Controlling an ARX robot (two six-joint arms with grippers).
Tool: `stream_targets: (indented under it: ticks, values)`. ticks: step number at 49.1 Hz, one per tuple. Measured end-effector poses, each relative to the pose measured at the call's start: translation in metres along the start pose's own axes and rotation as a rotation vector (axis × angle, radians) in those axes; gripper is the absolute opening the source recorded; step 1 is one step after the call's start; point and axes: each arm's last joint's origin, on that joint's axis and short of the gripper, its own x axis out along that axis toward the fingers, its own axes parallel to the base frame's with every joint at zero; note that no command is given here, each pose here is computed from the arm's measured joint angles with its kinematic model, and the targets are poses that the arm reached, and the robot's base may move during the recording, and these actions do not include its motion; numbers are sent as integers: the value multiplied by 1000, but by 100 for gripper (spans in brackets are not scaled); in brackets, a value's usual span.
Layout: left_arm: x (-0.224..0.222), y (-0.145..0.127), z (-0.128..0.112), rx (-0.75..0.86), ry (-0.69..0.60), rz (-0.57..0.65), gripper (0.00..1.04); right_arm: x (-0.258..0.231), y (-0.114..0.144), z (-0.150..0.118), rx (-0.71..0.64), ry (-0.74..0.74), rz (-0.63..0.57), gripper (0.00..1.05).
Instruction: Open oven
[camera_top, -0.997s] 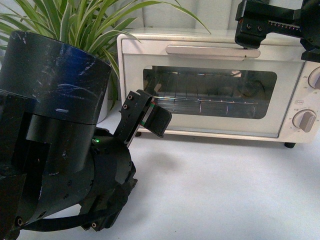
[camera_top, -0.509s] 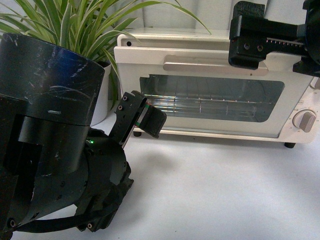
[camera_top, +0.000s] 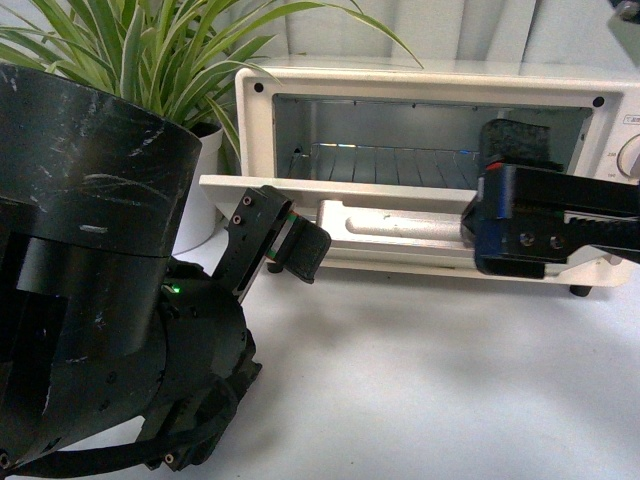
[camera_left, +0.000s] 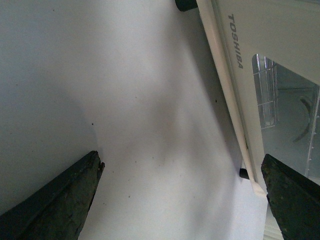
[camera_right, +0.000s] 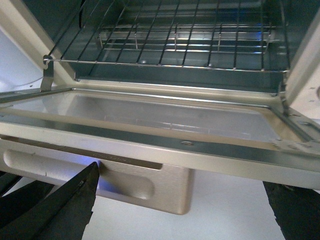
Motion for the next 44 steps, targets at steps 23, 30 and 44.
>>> stream_targets:
  ticks: [23,30,44]
  values:
    - [-13,4,-4,161,-34,39,98,-49,-25,26,145,-138,26,95]
    - [-15,4,-7,237,-62,59,98,-51,-33,29,158,-154,6,95]
    - [-22,1,-9,435,-94,79,98,-51,-38,25,170,-144,-4,95]
